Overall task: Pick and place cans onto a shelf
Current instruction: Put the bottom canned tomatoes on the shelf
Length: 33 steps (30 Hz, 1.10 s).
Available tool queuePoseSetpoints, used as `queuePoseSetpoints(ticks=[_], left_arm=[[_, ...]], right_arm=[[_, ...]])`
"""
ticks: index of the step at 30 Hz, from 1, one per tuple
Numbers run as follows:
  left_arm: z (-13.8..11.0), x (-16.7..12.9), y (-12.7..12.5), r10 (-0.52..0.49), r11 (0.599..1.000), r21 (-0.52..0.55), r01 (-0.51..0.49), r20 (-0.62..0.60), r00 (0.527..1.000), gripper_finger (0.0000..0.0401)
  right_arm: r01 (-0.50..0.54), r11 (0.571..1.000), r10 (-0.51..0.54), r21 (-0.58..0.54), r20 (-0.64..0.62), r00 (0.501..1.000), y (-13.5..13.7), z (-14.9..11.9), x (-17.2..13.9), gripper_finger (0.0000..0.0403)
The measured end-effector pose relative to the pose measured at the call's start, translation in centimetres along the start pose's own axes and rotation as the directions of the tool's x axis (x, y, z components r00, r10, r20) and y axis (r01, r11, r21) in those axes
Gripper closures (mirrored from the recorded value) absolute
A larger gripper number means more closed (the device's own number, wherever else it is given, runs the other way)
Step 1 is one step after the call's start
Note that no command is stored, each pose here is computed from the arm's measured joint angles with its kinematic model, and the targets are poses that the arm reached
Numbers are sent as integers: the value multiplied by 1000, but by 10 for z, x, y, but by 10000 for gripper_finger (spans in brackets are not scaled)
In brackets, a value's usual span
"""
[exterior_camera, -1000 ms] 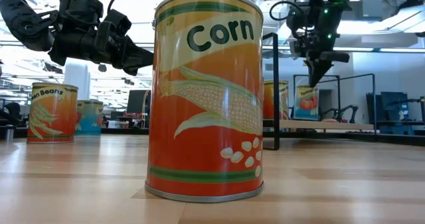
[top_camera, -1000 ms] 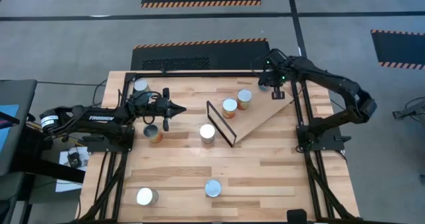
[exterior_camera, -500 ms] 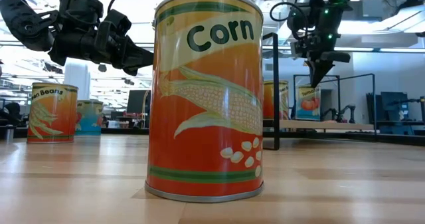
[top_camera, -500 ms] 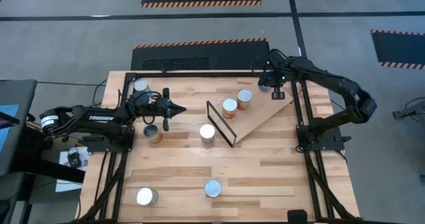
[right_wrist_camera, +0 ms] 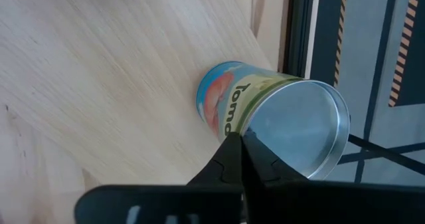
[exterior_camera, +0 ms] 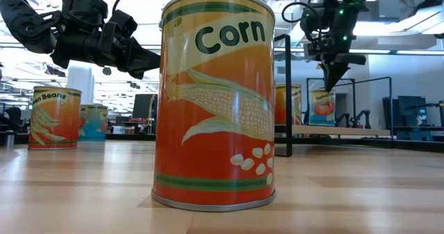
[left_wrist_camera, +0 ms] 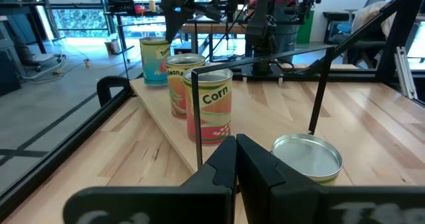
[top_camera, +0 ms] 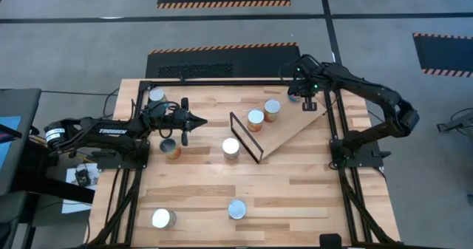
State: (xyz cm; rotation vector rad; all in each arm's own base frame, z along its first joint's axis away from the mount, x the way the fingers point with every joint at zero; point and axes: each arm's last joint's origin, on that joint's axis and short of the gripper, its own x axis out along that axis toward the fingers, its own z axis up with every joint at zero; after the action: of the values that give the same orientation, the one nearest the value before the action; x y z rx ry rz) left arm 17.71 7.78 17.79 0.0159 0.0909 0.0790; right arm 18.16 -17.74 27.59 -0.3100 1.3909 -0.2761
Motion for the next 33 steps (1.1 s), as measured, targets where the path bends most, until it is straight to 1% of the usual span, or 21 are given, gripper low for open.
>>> queuePoseSetpoints(ticks=[5, 8, 12, 15, 18, 21, 28, 33], left_arm=[[0, 0, 0, 0, 1000, 0, 0, 0, 1000, 400], [0, 0, 0, 0, 1000, 0, 0, 0, 1000, 400], [0, 0, 0, 0, 1000, 0, 0, 0, 1000, 400], [0, 0, 0, 0, 1000, 0, 0, 0, 1000, 400], [0, 0, 0, 0, 1000, -1, 0, 0, 1000, 400], [0, 0, 0, 0, 1000, 0, 0, 0, 1000, 400], [0, 0, 0, 1, 1000, 0, -1, 0, 1000, 400], [0, 0, 0, 1, 1000, -1, -1, 0, 1000, 400]], right_arm=[[-6, 1000, 6, -1, -3, 1000, 0, 0, 1, 392], [-26, 1000, 27, 14, -23, 999, 0, 2, 8, 391], [-15, 1000, 16, 14, -56, 998, -2, 6, 16, 390], [-4, 1000, 4, 1, -63, 998, -1, 10, 19, 380], [30, 999, -31, -10, -78, 996, 0, 12, 19, 366], [33, 999, -34, -11, -80, 996, 0, 12, 18, 356], [33, 999, -31, 21, -84, 996, 0, 11, 18, 347], [32, 998, -27, 51, -86, 996, 1, 11, 19, 325]])
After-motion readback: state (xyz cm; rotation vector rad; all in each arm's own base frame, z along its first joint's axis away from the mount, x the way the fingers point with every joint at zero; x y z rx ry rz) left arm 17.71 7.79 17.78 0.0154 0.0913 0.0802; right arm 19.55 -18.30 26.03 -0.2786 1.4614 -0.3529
